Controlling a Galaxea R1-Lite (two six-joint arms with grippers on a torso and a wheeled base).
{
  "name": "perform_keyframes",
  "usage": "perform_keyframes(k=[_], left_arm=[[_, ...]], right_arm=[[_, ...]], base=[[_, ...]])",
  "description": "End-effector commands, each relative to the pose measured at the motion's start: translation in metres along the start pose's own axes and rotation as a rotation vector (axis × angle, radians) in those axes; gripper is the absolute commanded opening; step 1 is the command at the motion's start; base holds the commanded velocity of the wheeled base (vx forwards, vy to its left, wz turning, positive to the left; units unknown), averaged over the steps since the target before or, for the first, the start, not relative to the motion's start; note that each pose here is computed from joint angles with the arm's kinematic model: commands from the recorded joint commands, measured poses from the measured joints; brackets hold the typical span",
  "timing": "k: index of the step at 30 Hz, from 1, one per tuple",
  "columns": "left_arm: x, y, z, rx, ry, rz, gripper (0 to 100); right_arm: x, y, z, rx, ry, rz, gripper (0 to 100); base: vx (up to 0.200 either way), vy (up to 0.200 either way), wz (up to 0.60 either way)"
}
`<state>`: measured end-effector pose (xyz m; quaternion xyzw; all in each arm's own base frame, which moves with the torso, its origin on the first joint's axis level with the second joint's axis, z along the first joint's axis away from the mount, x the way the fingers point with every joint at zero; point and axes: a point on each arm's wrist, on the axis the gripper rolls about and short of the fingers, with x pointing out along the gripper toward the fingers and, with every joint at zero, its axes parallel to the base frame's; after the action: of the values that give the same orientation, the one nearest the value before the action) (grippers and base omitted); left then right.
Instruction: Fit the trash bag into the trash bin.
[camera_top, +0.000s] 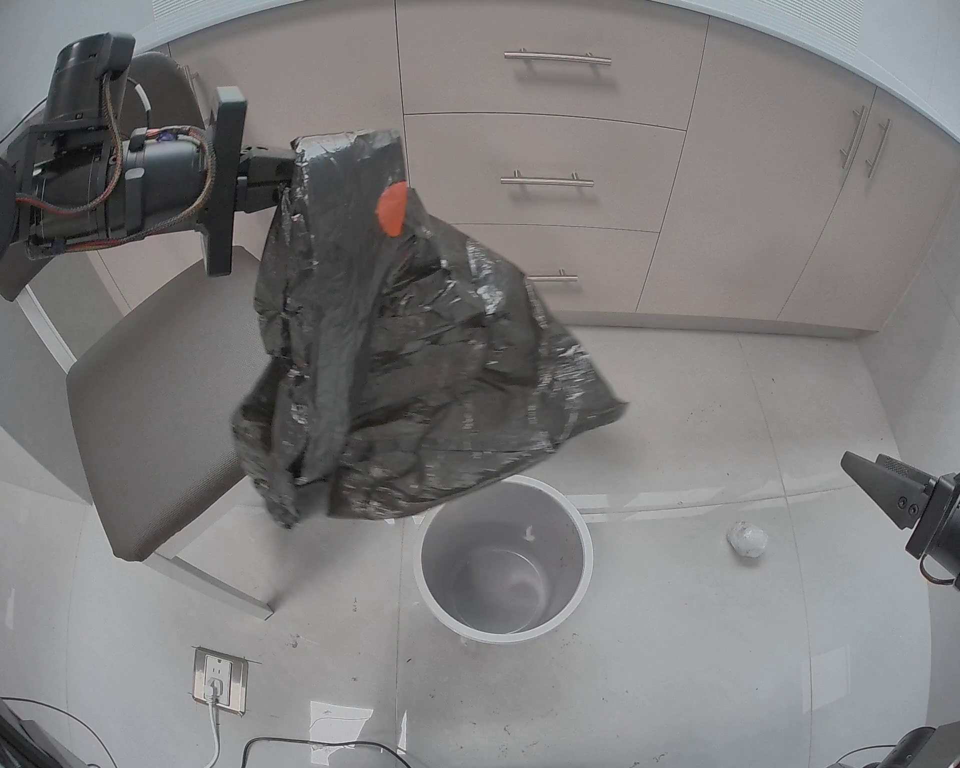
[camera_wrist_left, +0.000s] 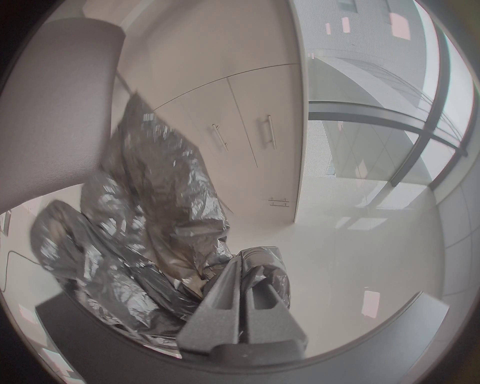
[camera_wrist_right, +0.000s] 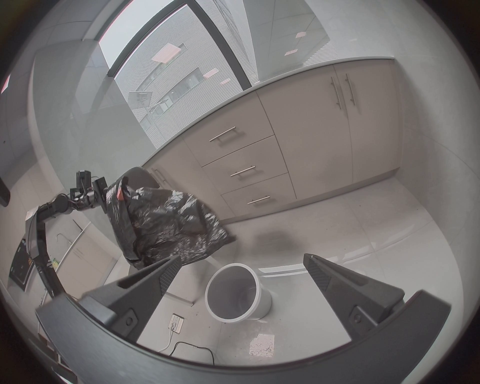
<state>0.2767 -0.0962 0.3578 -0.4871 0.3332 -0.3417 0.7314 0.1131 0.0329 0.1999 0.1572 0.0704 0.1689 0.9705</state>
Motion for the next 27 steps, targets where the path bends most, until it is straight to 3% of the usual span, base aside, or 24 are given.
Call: perform_keyframes(k=[1, 3, 4, 6, 14, 20, 27], left_arm=[[0.034, -0.041, -0.094, 0.319, -0.36, 0.26, 0], [0.035, -0.042, -0.097, 0.322, -0.373, 0.263, 0], [0.042, -0.043, -0.109, 0.339, -0.44, 0.268, 0], [0.046, -0.044, -0.11, 0.338, -0.492, 0.264, 0], [0.067, -0.031, -0.108, 0.336, -0.583, 0.359, 0], [0.086, -0.024, -0.106, 0.307, -0.688, 0.354, 0], [0.089, -0.015, -0.11, 0.292, -0.712, 0.305, 0]], right_arm=[[0.037, 0.008, -0.036, -0.014, 0.162, 0.096, 100], [0.039, 0.008, -0.038, -0.015, 0.167, 0.096, 100], [0.052, 0.011, -0.046, -0.019, 0.189, 0.103, 100], [0.064, 0.017, -0.055, -0.034, 0.211, 0.111, 100], [0.1, 0.055, -0.096, -0.153, 0.304, 0.103, 100], [0.103, 0.093, -0.125, -0.194, 0.37, 0.247, 100], [0.111, 0.129, -0.147, -0.227, 0.416, 0.349, 100]], base=[[0.0, 0.0, 0.0], [0.0, 0.0, 0.0], [0.0, 0.0, 0.0], [0.0, 0.0, 0.0], [0.0, 0.0, 0.0], [0.0, 0.0, 0.0], [0.0, 0.0, 0.0]])
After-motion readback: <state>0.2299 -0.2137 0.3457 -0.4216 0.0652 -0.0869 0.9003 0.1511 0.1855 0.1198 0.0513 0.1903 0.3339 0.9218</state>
